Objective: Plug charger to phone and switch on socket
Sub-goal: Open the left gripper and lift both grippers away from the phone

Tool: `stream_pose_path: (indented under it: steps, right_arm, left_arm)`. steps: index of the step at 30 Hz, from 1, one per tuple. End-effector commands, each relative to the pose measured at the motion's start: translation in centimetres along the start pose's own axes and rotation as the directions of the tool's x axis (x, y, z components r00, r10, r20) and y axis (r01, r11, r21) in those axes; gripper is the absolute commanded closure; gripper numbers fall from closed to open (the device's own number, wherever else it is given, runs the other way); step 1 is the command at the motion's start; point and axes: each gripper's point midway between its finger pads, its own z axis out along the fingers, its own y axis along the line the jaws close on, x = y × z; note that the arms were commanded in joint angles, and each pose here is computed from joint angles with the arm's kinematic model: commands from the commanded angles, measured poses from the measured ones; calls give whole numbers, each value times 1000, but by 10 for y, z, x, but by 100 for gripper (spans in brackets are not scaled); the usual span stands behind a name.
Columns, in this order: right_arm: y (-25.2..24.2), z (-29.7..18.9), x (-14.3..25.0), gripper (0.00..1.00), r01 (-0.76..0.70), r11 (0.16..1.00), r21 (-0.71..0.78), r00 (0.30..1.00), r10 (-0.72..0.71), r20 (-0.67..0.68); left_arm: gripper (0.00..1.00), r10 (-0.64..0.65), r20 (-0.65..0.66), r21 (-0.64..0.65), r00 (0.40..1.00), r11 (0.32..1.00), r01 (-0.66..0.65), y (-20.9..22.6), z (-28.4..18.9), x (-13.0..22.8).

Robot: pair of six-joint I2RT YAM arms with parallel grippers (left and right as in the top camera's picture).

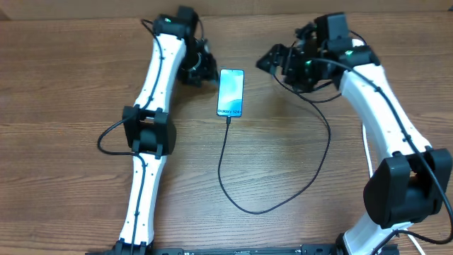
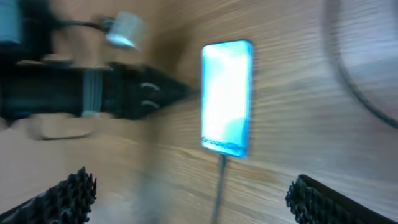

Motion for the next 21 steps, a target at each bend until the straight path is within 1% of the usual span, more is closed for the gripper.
stream_pose_path:
  steps: [1,3,5,9,11,15,18,21]
  right_arm:
    - [-36,-54,-46,0,-9,975,224,985,-30,169]
    - [-59,-81,-57,0,-67,940,335,976,-8,218]
    - [-85,-109,-67,0,-132,895,427,961,9,278]
    - [-136,-144,-80,0,-247,813,528,931,48,361]
    - [-160,-155,-87,0,-271,781,562,923,45,383]
    - [-198,-169,-107,0,-322,746,584,895,38,444]
    - [-225,-174,-119,0,-368,709,602,873,41,486]
    - [-252,-164,-129,0,-393,693,605,865,55,499]
  left_arm:
    - [39,3,159,-10,987,1000,-1,4,-54,-22]
    - [33,8,227,-6,974,1000,-7,5,-78,-29]
    - [1,1,275,0,961,1000,-1,6,-98,-34]
    - [0,-21,313,2,949,1000,22,19,-119,-37]
    - [0,-38,315,17,948,999,35,25,-124,-36]
    - [0,-59,333,43,941,998,48,34,-141,-35]
    - [0,-24,364,31,931,999,13,33,-159,-33]
    - [0,24,396,15,918,999,-33,25,-181,-27]
